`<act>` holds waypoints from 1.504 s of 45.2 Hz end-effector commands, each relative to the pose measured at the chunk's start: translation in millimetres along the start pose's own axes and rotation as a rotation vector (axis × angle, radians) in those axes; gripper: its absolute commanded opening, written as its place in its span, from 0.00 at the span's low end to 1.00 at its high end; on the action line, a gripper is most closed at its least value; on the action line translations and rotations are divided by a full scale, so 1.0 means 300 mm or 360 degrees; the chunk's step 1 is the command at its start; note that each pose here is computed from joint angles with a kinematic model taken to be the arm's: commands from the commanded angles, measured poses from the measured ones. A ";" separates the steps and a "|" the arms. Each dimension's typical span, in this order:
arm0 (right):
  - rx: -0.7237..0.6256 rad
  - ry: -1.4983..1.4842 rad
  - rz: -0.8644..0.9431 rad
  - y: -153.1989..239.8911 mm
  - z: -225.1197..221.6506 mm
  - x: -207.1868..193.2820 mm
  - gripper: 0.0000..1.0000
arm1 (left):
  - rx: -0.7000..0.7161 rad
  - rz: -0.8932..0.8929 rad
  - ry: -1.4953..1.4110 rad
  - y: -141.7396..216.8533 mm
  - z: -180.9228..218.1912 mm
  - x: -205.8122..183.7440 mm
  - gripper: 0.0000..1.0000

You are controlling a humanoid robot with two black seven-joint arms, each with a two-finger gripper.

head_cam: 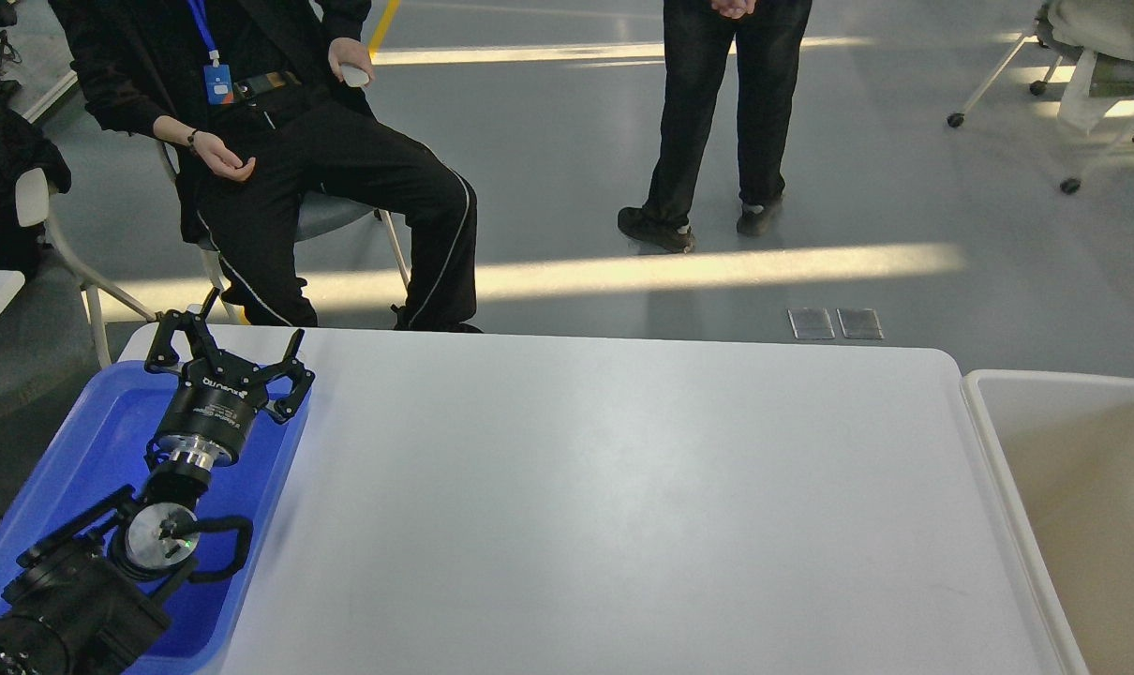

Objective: Tidy desktop
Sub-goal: 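Move the right gripper over the bin and release the paper ball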

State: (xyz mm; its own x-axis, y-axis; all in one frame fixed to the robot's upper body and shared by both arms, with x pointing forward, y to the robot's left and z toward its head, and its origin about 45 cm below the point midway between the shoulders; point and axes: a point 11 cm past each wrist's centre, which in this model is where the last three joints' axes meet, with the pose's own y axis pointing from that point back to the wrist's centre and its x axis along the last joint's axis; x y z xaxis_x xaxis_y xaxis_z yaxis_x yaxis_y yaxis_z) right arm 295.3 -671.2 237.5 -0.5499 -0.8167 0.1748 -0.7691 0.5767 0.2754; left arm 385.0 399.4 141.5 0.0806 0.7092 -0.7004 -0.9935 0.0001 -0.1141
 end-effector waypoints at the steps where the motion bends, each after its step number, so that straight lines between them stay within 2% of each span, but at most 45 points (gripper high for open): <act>1: -0.0102 -0.0087 0.0129 0.023 0.233 0.023 0.00 | -0.0001 0.0001 0.0001 0.000 0.000 0.000 1.00; 15: -0.0233 -0.0082 0.0113 0.051 0.427 -0.109 0.00 | 0.0000 0.0000 0.0000 0.000 0.000 0.000 1.00; 28: -0.0318 0.0008 0.0088 0.078 0.532 -0.207 0.00 | 0.0000 0.0000 0.0000 0.000 0.000 0.000 1.00; 49: -0.0327 0.0008 0.0102 0.079 0.537 -0.208 0.00 | 0.0000 0.0000 0.0000 0.000 0.000 0.000 1.00; 50: -0.0331 0.0008 0.0102 0.079 0.539 -0.210 0.17 | 0.0000 0.0000 0.0000 0.000 0.000 0.000 1.00; 54: -0.0332 0.0005 0.0096 0.079 0.540 -0.213 0.41 | 0.0000 0.0000 0.0000 0.000 0.000 0.000 1.00; 63: -0.0323 -0.0024 0.0090 0.078 0.535 -0.214 0.63 | 0.0000 0.0000 0.0000 0.000 0.000 0.000 1.00; 68: -0.0320 -0.0024 0.0097 0.077 0.533 -0.209 0.87 | 0.0000 0.0000 0.0000 0.000 0.000 0.000 1.00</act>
State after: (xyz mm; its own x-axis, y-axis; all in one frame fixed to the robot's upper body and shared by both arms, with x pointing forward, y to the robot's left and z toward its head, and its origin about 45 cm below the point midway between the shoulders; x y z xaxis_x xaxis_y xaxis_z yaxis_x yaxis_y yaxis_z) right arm 259.6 -603.2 80.9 -0.5948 -0.7811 0.1903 -0.6539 0.6077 0.4507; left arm 385.0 399.4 141.5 0.0805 0.7093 -0.7003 -0.9935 0.0002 -0.1140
